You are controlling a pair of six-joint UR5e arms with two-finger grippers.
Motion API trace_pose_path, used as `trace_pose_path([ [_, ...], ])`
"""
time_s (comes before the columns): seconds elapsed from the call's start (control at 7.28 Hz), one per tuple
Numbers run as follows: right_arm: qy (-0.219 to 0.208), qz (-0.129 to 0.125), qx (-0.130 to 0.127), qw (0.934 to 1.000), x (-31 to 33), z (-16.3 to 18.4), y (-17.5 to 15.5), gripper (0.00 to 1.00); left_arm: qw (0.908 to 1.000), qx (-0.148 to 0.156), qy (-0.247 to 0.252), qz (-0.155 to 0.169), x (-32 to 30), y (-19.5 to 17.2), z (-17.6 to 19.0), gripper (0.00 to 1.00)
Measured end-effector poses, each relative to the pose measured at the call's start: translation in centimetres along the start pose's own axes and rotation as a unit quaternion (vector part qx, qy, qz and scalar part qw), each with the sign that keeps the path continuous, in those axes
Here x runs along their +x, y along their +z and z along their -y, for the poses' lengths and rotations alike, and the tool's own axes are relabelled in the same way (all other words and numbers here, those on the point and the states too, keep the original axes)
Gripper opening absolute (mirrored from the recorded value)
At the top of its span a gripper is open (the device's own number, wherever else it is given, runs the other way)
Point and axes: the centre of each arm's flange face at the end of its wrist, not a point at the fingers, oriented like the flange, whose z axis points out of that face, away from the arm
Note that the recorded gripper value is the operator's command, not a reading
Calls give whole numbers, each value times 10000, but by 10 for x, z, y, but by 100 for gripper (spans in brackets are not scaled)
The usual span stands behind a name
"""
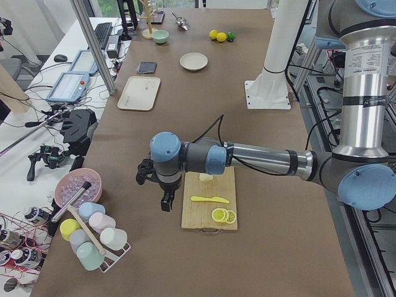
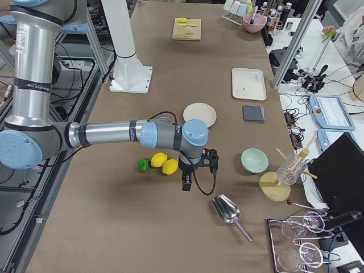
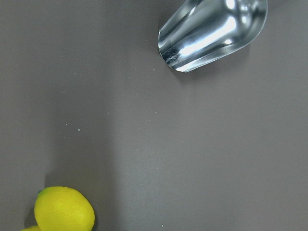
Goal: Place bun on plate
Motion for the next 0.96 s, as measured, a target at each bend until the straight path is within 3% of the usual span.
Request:
trace_pose_path([
  [0.96, -17, 2, 33, 10000, -2, 1, -2, 100, 9996, 60, 286, -8, 29, -7, -3, 98],
])
